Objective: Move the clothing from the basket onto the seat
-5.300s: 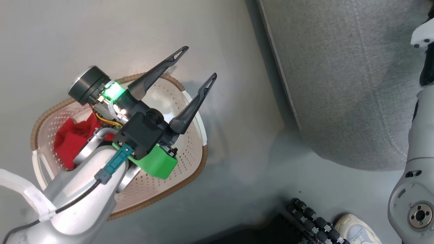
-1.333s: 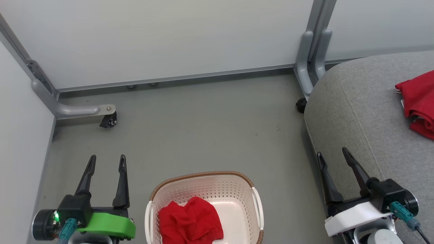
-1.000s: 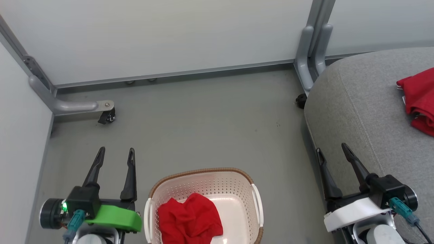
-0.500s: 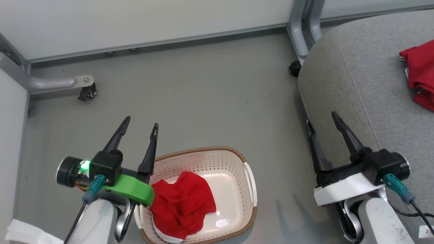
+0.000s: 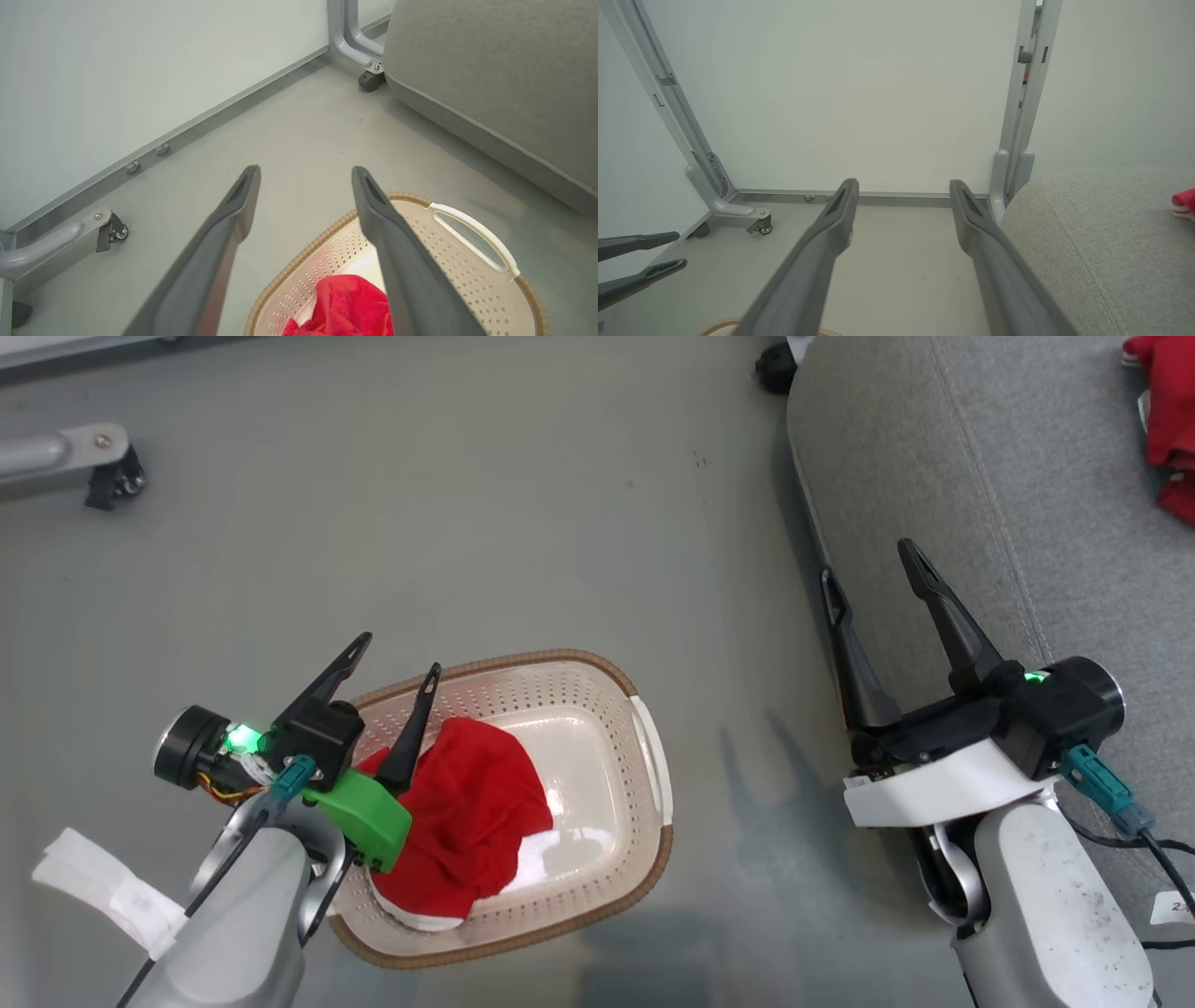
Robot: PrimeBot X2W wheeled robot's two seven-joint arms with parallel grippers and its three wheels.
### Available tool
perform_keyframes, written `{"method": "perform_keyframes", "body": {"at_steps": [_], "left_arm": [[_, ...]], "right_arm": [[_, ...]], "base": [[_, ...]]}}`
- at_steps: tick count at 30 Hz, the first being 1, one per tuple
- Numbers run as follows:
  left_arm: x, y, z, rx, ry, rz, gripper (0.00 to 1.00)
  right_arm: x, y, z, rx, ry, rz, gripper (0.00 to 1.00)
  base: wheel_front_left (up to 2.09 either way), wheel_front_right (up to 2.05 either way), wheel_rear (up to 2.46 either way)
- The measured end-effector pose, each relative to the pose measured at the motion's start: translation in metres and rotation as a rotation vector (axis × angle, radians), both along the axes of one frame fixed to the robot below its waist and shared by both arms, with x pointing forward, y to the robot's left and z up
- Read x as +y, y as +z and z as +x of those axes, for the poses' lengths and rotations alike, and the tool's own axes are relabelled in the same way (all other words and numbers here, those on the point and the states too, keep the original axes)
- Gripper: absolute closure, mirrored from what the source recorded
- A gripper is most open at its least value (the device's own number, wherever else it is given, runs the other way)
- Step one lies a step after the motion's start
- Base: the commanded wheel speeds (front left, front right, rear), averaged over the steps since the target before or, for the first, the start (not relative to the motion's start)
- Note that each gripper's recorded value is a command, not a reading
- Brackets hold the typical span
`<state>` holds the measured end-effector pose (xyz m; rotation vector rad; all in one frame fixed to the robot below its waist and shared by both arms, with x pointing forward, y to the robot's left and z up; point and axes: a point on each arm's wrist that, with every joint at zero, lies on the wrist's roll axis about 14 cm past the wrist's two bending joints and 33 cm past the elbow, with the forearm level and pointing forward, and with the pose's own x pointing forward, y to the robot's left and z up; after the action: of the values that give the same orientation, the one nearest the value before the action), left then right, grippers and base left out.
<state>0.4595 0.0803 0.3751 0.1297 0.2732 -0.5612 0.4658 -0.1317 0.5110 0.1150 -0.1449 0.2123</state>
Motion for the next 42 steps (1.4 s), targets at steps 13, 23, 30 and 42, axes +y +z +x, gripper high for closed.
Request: {"method": "perform_keyframes", "body": {"at_steps": [13, 23, 30, 42], "left_arm": [[-0.013, -0.118, -0.015, 0.272, -0.155, 0.134, 0.00], [-0.007, -0.196, -0.040, 0.432, -0.294, 0.279, 0.00], [0.005, -0.240, -0.046, 0.517, -0.346, 0.375, 0.00], [0.007, -0.288, -0.058, 0.617, -0.450, 0.495, 0.00]], "right_arm": [[-0.015, -0.045, 0.027, 0.074, -0.032, -0.022, 0.00], [-0.019, -0.077, 0.044, 0.118, -0.032, -0.031, 0.00], [-0.027, -0.101, 0.047, 0.162, -0.048, -0.047, 0.00], [-0.038, -0.127, 0.048, 0.205, -0.069, -0.067, 0.00]], "base": [[0.00, 0.00, 0.00], [0.00, 0.00, 0.00], [0.00, 0.00, 0.00], [0.00, 0.00, 0.00]]}}
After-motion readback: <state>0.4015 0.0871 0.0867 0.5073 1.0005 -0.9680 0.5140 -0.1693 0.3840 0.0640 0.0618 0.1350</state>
